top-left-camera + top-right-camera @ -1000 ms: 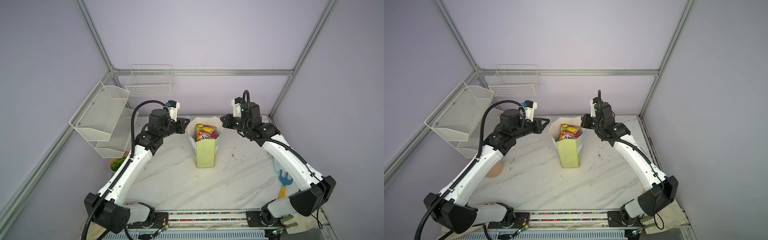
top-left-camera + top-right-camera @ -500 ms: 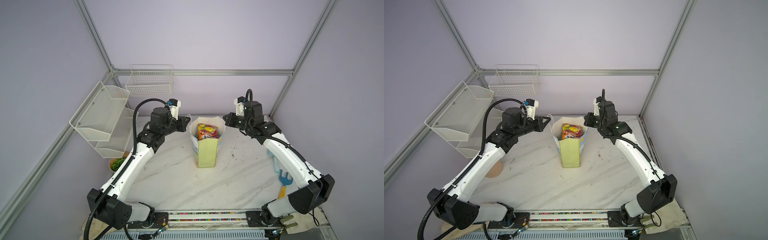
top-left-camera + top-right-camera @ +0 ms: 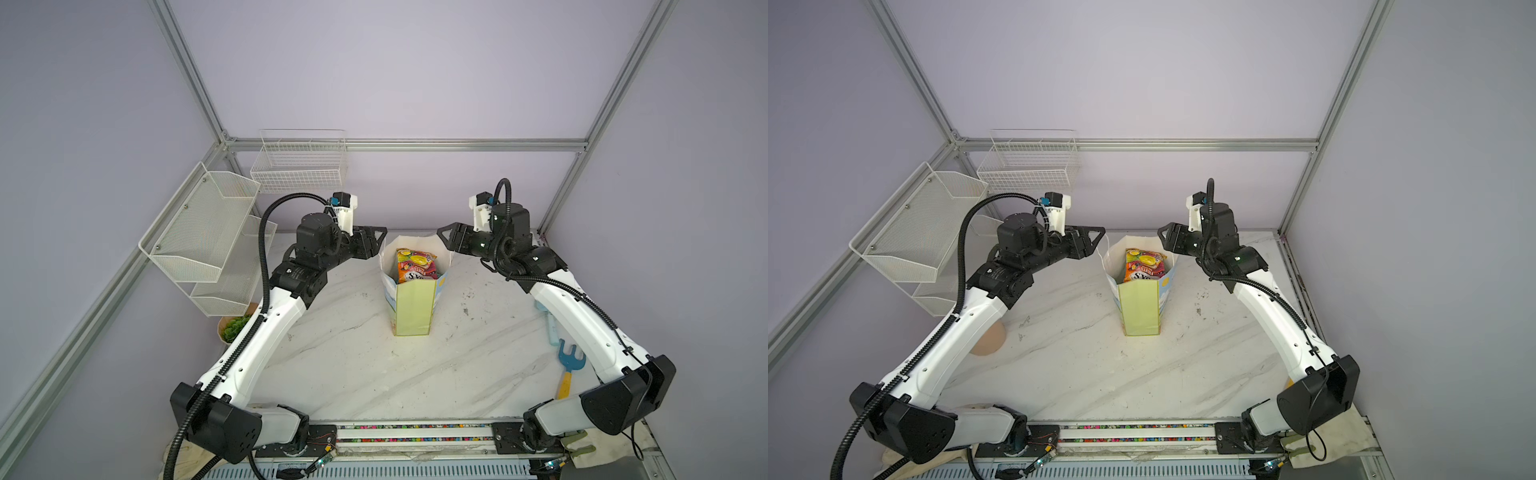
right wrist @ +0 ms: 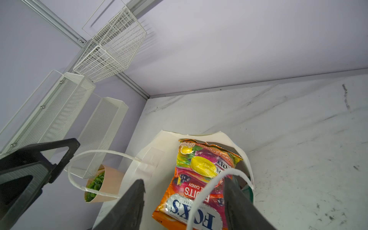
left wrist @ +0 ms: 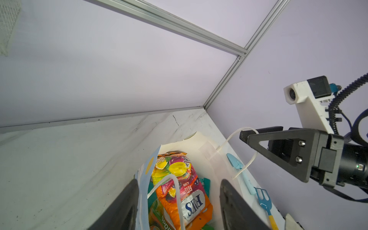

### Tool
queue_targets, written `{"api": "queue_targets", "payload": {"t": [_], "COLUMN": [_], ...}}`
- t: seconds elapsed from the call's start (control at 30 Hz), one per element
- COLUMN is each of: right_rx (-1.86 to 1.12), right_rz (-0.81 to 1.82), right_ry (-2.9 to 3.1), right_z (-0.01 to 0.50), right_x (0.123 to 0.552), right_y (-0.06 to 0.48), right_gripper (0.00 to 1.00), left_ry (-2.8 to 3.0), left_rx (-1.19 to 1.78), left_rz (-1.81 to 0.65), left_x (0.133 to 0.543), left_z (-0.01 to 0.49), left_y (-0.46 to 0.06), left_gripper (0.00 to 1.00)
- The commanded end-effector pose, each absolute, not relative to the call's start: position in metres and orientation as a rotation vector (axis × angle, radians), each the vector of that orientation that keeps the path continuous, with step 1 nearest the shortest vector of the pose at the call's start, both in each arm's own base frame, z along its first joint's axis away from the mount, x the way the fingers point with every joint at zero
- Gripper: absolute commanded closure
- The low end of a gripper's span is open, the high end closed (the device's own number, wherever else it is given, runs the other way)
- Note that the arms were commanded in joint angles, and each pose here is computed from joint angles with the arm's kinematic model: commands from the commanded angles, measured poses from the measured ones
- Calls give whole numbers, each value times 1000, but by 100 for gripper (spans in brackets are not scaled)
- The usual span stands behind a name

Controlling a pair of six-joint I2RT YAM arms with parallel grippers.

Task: Place the snacks into the paper bag
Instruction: Move the paper bag to the top-center of the table, then reset both arms

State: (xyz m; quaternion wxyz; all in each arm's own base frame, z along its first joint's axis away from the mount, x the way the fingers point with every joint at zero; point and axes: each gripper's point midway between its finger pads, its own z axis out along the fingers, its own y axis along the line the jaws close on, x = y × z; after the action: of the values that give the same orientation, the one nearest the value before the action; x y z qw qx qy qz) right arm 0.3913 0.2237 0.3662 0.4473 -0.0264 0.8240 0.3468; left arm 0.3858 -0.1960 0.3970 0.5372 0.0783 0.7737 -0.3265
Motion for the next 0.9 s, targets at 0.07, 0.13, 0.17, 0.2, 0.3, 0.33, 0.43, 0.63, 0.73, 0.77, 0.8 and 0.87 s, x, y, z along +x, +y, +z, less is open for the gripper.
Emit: {"api": "queue_targets", "payload": {"t": [0.07, 0.13, 0.17, 0.2, 0.3, 0.33, 0.43, 0.63, 0.73, 0.77, 0.8, 0.87], "right_rx": [-69, -70, -69, -70, -53, -46, -12, 59, 90, 94, 107, 109], "right_rz": [844, 836, 834, 830, 790, 775, 725, 637, 581, 564, 549, 533], "right_ry": [2002, 2007, 2008, 2012, 2032, 2018, 1991, 1930, 1883, 1869, 1858, 1839], "right_z": [381, 380, 379, 378, 372, 379, 387, 403, 412, 416, 418, 422], "right_x": [380, 379, 378, 378, 379, 374, 371, 364, 360, 358, 357, 354], "right_y": [215, 213, 212, 212, 207, 202, 190, 167, 153, 149, 144, 140], "right_gripper": [27, 23, 22, 21, 8, 5, 3, 3, 3, 3, 3, 3], "left_ry": [1696, 1692, 1690, 1690, 1692, 1690, 1691, 1674, 1666, 1663, 1664, 1666], "left_rx": [202, 206, 206, 205, 191, 185, 156, 139, 139, 138, 134, 125], "left_rz": [-779, -770, -762, -752, -706, -692, -638, -565, -534, -519, -504, -473], "left_x": [371, 368, 366, 365, 362, 360, 356, 344, 339, 337, 336, 334], "left_z": [444, 445, 445, 444, 442, 443, 442, 447, 450, 452, 452, 451], "left_y": [-189, -187, -186, -184, -176, -173, -162, -147, -141, -139, -136, -131], "left_gripper": [29, 26, 24, 21, 16, 15, 11, 8, 8, 8, 8, 8]}}
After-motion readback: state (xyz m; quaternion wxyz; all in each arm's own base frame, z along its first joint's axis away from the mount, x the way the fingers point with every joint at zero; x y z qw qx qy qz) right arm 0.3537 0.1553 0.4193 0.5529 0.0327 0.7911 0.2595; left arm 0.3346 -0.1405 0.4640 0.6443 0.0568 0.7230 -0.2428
